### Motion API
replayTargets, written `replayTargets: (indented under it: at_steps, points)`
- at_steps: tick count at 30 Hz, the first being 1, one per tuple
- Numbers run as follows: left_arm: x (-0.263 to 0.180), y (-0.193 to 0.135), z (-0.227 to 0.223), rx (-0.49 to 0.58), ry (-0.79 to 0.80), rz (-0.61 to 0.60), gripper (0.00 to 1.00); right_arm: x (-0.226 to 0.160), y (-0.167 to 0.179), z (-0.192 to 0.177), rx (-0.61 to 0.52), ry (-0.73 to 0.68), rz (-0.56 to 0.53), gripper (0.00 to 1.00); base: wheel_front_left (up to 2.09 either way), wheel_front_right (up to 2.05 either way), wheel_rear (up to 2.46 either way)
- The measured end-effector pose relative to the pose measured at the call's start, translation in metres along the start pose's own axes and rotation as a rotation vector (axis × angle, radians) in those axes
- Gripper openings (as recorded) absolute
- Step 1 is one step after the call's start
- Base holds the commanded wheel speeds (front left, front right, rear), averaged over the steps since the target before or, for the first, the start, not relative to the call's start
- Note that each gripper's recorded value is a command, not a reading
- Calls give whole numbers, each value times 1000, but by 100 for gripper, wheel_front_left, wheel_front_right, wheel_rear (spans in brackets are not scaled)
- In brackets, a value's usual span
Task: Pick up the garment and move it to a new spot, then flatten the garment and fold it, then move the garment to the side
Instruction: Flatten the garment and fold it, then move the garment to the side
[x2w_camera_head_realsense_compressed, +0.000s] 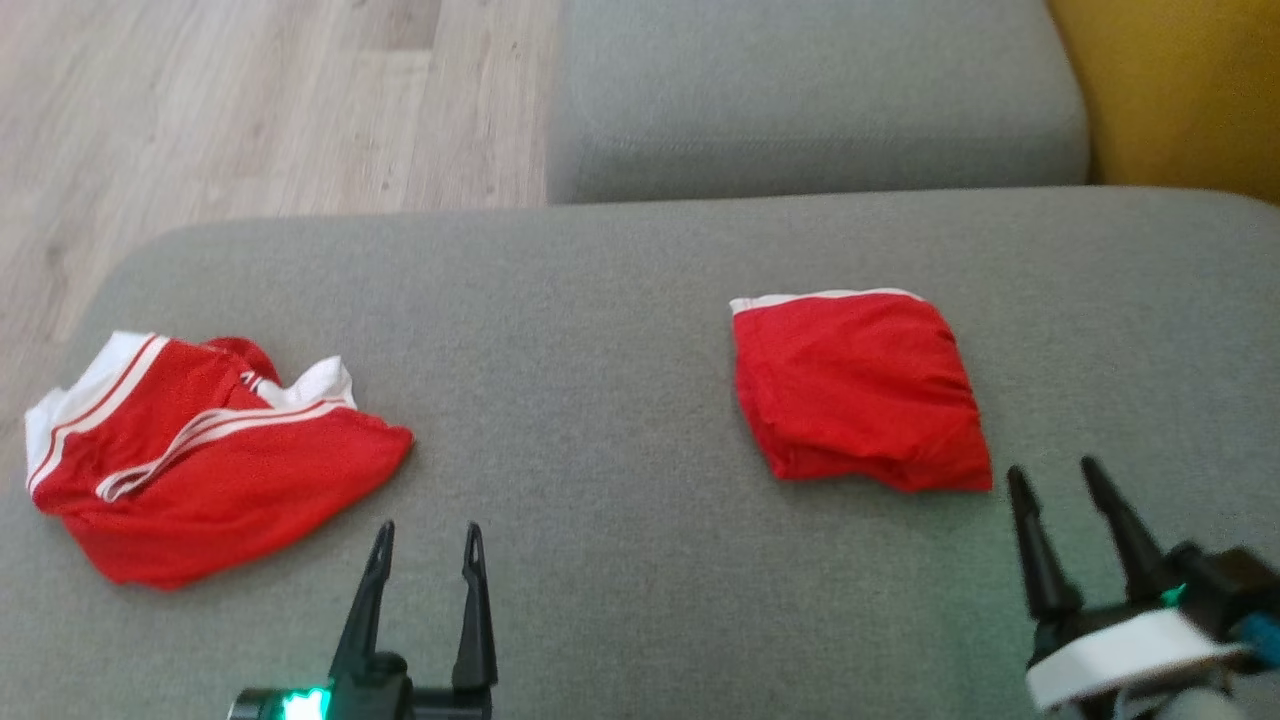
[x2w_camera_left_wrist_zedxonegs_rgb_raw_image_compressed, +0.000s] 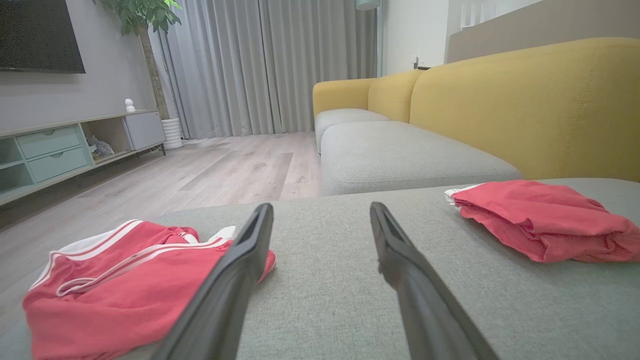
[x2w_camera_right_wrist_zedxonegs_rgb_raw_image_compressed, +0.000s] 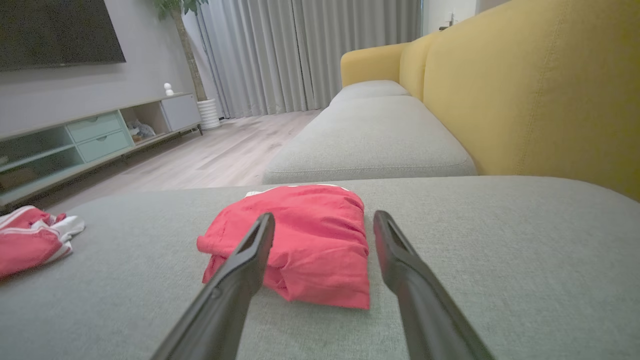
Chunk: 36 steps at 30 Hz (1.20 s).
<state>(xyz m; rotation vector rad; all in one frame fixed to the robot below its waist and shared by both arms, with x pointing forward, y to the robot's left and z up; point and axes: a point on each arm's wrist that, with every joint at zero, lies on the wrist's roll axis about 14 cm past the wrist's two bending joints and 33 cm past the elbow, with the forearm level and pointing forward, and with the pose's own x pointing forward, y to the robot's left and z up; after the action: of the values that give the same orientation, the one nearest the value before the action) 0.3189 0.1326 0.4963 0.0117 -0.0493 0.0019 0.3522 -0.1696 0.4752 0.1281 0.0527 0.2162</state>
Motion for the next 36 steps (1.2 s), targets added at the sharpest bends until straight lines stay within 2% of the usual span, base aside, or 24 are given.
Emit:
replayTargets:
  at_steps: [3,10,36]
  points:
    - [-9,-4,-3,-3,7,-23,100,-17,14,-5,-43,5,19,100,0,0,0]
    - [-21,1,-9,3,24,-18,100,-37,30,-15,-24,12,21,100,0,0,0]
    - [-30,5,-19,0,50,-12,100,-38,31,-8,-28,-17,1,100,0,0,0]
